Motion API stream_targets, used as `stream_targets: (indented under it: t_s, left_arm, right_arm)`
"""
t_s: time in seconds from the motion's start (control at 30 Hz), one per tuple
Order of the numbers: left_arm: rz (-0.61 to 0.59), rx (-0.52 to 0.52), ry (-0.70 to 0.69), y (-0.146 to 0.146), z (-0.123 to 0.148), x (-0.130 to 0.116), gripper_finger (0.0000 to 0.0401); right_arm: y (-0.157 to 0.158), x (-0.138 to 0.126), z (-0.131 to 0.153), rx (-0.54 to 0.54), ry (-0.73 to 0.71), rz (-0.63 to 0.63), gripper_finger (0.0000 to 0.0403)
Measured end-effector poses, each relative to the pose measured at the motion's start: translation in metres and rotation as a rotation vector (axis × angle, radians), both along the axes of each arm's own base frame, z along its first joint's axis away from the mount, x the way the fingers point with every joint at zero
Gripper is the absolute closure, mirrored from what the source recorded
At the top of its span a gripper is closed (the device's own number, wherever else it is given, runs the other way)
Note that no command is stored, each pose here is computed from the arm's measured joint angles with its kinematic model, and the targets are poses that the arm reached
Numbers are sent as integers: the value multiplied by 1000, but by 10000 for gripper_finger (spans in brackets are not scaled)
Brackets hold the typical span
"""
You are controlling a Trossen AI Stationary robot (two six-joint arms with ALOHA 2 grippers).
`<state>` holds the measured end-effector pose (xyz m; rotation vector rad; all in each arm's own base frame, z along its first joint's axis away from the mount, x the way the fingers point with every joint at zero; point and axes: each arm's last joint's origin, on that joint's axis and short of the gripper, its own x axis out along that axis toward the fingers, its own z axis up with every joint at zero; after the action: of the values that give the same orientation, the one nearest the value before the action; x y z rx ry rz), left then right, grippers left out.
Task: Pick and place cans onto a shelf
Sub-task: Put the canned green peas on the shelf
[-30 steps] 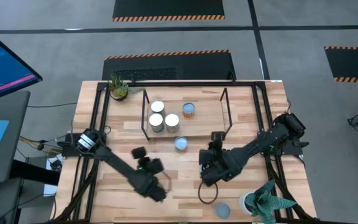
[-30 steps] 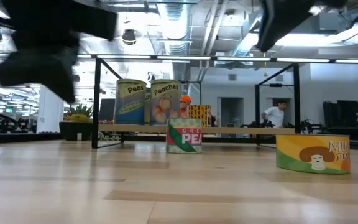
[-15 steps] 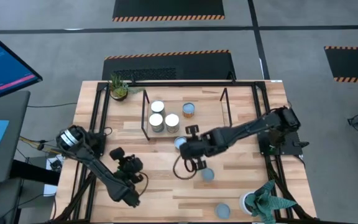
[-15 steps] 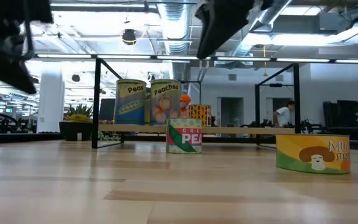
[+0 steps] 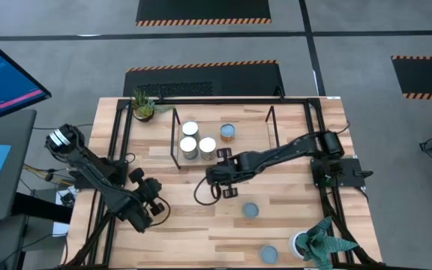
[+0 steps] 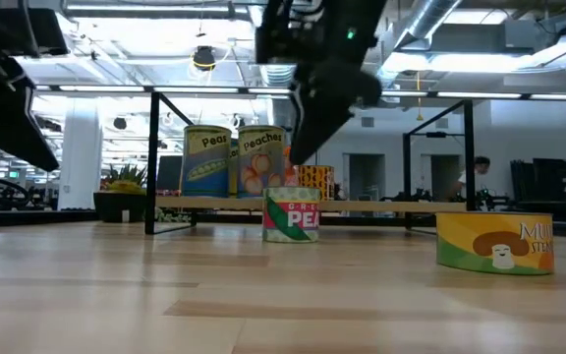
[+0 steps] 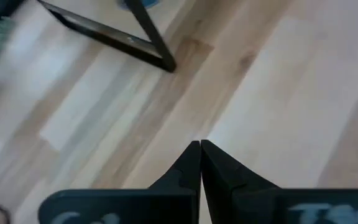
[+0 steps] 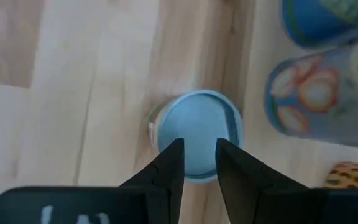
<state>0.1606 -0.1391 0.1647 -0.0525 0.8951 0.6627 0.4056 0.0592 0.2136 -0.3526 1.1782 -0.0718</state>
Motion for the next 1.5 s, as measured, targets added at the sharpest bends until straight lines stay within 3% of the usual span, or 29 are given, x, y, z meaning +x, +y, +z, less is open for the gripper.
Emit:
stream_targets:
  t_s: [0.1, 0.3, 0.53, 0.73, 1.1, 1.33, 1.5]
  left_arm:
    - [-10, -61, -65, 4, 2, -3, 401]
    - [-9, -69, -110, 8, 7, -6, 401]
    - [-6, -73, -121, 7, 6, -5, 401]
    - [-4, -82, -135, 6, 5, -2, 401]
    - [0, -86, -153, 6, 5, -2, 401]
    - [0, -100, -168, 4, 6, 0, 401]
    - [0, -98, -171, 5, 6, 0, 401]
  right_arm:
    - [-3, 0, -9, -10, 45, -9, 287]
    - [-2, -3, 4, -8, 7, -8, 287]
    - [3, 3, -7, 122, 20, 41, 287]
    - [2, 9, -24, 106, 48, 32, 287]
    - [0, 11, -25, 112, 39, 26, 287]
    - [1, 15, -45, 105, 82, -25, 288]
    - [2, 13, -44, 112, 74, -68, 324]
